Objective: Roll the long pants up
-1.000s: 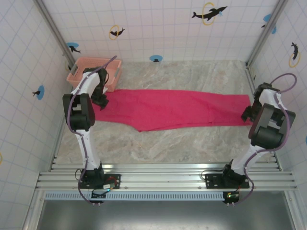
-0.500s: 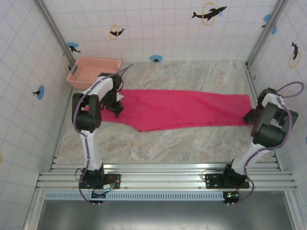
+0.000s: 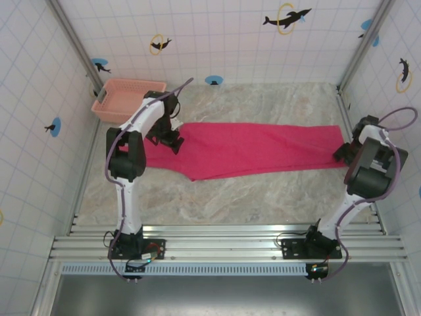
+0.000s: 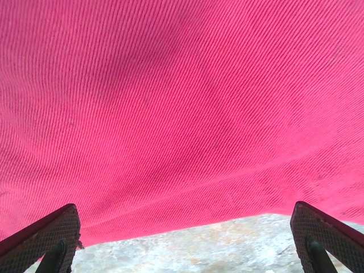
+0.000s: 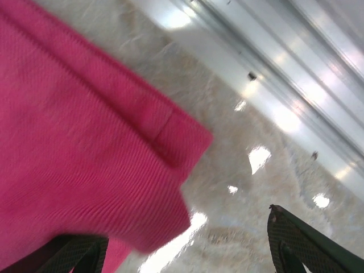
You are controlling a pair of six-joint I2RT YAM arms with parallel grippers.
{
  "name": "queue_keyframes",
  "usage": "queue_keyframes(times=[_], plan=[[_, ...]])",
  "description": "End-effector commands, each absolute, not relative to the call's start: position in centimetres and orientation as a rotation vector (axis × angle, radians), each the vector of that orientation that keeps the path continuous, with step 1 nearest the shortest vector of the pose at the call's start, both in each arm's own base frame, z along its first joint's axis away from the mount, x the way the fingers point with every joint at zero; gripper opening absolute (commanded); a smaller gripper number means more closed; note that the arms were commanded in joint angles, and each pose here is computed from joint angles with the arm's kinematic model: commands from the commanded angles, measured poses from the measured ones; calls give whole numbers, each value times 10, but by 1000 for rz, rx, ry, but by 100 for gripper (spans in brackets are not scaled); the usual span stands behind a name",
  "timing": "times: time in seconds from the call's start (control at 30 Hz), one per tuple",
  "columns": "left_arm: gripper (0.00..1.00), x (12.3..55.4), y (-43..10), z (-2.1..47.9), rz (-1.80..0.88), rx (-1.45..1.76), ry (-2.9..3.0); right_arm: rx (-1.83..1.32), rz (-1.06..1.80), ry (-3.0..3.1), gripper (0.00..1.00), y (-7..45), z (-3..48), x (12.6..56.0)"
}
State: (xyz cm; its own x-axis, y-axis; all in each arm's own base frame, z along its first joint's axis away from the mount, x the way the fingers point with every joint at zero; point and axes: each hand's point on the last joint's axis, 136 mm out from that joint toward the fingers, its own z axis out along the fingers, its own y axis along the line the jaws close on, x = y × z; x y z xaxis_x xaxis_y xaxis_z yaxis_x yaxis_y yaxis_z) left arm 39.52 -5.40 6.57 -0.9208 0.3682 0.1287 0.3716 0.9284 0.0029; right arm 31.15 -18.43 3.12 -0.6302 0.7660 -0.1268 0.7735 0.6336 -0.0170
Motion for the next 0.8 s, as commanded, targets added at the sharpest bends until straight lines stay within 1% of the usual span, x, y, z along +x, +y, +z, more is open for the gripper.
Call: queue_keyframes(times=[0.0, 0.13, 0.27, 0.57, 0.77], plan=[[97, 393, -68, 63, 68, -540, -2936, 1322, 24, 2654, 75, -174, 46, 309], [97, 398, -75, 57, 112, -543, -2940, 1437, 78, 2526, 75, -176, 39, 302], [97, 404, -78, 55, 118, -544, -2945, 1501, 72, 2454, 74, -183, 30, 307], [97, 406, -86, 60, 138, -542, -2977, 1551, 84, 2286, 71, -198, 33, 323], [97, 408, -91, 51, 142, -544, -2966, 1590, 93, 2276, 70, -205, 20, 331]])
